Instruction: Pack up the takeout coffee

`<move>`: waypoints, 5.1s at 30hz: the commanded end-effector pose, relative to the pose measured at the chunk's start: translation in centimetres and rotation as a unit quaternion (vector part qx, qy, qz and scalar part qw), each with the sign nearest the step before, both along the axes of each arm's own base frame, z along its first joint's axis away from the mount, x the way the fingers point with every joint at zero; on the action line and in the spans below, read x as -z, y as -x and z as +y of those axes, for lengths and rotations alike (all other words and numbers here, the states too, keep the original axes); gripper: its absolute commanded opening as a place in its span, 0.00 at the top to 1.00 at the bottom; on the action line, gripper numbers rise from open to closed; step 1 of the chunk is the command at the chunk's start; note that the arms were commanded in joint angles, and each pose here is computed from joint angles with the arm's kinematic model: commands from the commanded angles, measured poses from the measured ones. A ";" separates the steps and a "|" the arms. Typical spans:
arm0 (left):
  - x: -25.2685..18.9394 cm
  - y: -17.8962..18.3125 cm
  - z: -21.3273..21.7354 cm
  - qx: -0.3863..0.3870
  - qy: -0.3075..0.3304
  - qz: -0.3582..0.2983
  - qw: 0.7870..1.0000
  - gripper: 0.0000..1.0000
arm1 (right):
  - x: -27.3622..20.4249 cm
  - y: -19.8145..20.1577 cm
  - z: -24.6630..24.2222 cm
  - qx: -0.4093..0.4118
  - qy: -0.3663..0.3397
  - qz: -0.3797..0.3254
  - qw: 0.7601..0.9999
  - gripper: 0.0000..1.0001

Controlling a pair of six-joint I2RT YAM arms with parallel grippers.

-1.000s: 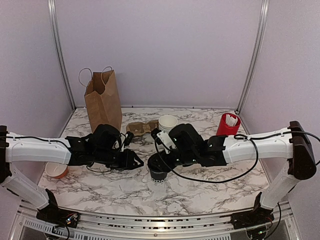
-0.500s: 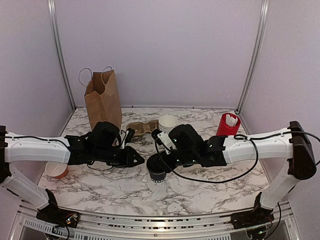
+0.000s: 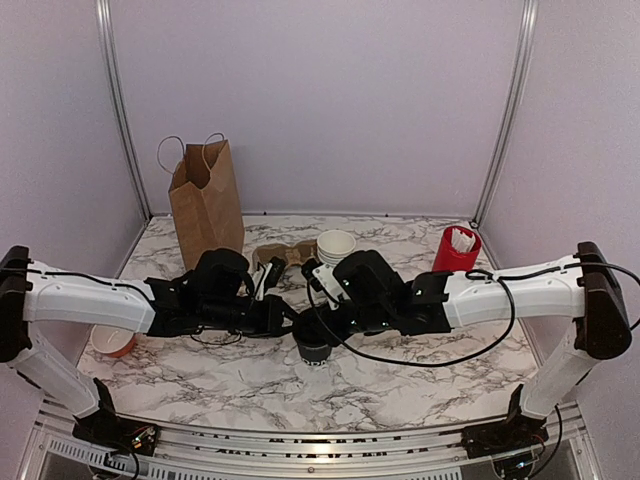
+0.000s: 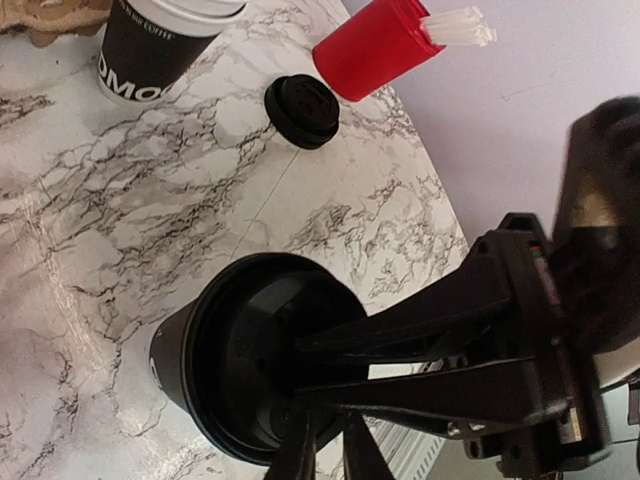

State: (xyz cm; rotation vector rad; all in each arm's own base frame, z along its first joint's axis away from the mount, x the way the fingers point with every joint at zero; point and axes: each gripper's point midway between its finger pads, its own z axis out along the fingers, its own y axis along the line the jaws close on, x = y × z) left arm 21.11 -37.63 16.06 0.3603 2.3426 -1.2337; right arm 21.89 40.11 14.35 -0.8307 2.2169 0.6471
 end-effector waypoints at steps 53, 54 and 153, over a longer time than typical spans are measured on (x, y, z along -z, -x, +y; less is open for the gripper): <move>5.3 2.1 1.8 0.013 -0.192 -0.041 0.981 0.99 | 1.9 0.1 0.4 0.008 0.022 0.017 1.000 0.85; 6.1 2.3 1.6 0.018 -0.193 -0.033 0.981 1.00 | 1.9 0.1 0.4 0.008 0.021 0.017 1.000 0.85; -6.9 0.2 1.2 -0.030 -0.109 -0.151 0.982 0.88 | 2.2 0.0 0.9 0.003 0.025 0.023 0.999 0.85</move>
